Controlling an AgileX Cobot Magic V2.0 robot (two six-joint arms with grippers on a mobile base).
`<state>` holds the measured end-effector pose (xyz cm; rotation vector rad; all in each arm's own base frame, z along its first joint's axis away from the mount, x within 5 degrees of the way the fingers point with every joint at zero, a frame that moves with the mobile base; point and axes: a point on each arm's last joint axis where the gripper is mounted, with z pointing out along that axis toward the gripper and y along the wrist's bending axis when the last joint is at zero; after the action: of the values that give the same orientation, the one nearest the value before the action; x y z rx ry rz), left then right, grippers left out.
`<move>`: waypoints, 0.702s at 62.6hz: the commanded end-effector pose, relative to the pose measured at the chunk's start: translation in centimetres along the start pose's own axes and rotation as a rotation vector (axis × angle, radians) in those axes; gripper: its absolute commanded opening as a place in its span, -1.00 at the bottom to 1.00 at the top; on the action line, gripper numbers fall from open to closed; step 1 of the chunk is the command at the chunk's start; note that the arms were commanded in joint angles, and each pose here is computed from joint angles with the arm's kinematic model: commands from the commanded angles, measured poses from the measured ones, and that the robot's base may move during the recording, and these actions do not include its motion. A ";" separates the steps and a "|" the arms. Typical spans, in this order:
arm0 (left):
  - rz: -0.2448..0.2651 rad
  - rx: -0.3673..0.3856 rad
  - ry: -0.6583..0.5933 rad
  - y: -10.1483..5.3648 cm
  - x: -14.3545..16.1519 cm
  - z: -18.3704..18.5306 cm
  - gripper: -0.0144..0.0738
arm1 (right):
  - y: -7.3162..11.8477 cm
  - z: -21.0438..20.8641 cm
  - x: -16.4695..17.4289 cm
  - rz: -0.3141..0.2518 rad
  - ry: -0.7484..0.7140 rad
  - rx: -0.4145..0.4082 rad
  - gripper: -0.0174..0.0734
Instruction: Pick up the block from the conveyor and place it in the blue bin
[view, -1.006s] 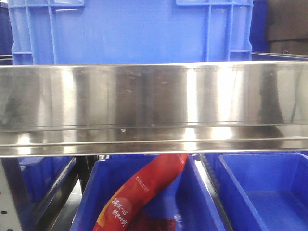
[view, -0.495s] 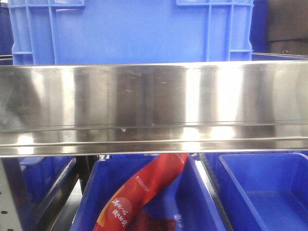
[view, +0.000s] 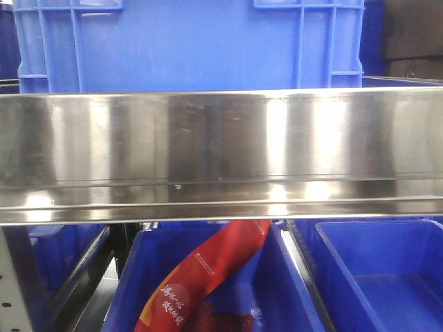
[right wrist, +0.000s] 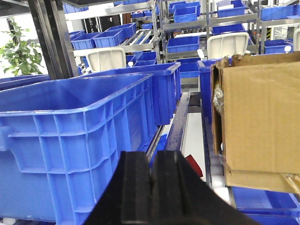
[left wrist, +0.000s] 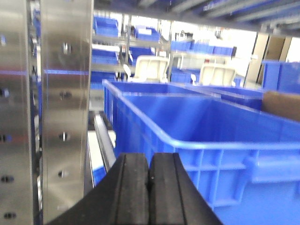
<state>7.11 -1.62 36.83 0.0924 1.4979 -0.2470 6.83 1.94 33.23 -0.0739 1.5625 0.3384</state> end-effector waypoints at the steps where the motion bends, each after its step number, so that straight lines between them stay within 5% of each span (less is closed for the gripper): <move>1: -0.008 -0.002 -0.038 0.0 -0.3 -0.1 -0.93 | 0.0 -0.1 -0.1 0.001 -0.022 0.005 -0.97; 19: -0.008 -0.002 -0.038 0.0 -0.3 -0.1 -0.93 | -0.1 0.0 0.1 -0.004 -0.013 0.008 -0.97; 29: -0.008 -0.002 -0.038 0.0 -0.3 -0.1 -0.93 | -1.1 -0.8 2.6 -0.186 -0.067 0.081 -0.97; 44: -0.008 -0.002 -0.038 0.0 -0.3 -0.1 -0.93 | -2.4 -1.7 9.3 -0.154 -0.084 0.124 -0.97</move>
<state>7.10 -1.60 36.96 0.0899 1.4838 -0.2466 5.75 0.88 25.33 -0.0923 1.5203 0.1395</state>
